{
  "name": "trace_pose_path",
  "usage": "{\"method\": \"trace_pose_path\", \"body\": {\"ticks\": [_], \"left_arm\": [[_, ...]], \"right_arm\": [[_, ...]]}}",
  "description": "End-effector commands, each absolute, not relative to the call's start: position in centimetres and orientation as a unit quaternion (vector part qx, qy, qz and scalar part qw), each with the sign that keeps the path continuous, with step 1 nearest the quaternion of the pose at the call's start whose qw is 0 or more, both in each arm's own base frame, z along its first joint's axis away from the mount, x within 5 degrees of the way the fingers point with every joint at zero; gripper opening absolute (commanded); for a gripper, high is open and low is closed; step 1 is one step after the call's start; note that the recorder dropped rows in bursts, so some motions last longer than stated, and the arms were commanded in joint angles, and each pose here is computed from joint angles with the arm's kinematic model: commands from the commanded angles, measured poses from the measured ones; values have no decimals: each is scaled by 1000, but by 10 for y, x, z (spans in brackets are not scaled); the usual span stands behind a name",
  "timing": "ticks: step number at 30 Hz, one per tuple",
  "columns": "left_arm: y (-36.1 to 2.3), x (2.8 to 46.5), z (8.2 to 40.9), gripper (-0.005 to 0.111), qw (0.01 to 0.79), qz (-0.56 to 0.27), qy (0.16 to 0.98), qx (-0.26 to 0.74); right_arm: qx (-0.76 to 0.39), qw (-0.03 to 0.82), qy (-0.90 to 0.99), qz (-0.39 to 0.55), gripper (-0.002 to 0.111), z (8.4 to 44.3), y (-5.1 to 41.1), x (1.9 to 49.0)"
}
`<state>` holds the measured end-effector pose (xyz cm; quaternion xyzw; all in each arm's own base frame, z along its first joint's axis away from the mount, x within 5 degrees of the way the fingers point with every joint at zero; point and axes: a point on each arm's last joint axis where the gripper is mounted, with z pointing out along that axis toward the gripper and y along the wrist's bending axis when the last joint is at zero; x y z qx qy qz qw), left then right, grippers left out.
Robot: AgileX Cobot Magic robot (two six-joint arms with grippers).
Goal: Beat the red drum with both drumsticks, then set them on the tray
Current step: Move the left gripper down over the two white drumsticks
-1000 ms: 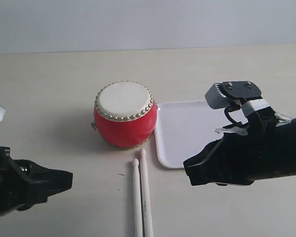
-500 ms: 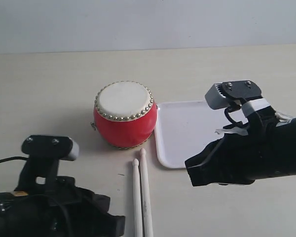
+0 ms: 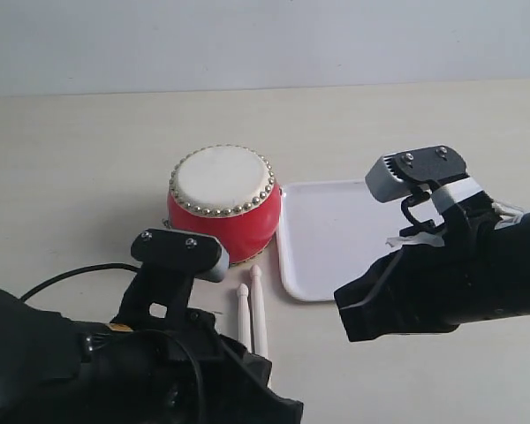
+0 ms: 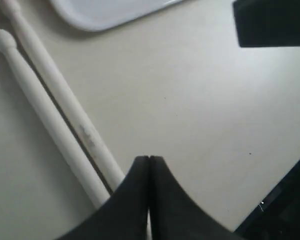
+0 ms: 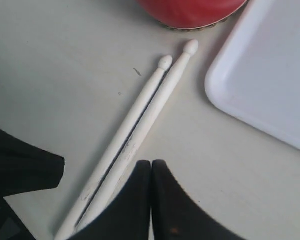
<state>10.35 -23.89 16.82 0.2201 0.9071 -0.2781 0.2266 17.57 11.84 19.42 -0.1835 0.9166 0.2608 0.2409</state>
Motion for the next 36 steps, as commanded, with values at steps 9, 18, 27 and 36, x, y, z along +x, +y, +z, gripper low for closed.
{"method": "trace_pose_path", "body": {"ticks": [9,18,27,36], "left_arm": [[-222,176,158,0,177,-293,925,167],[-194,188,161,0,16,-168,970,172],[-200,189,161,0,39,-170,967,185],[-203,190,162,24,48,-190,965,172]], "right_arm": [[-206,231,914,263,0,195,120,173],[-205,233,914,262,0,195,120,174],[-208,226,914,266,0,195,120,172],[-203,241,914,255,0,195,119,176]]}}
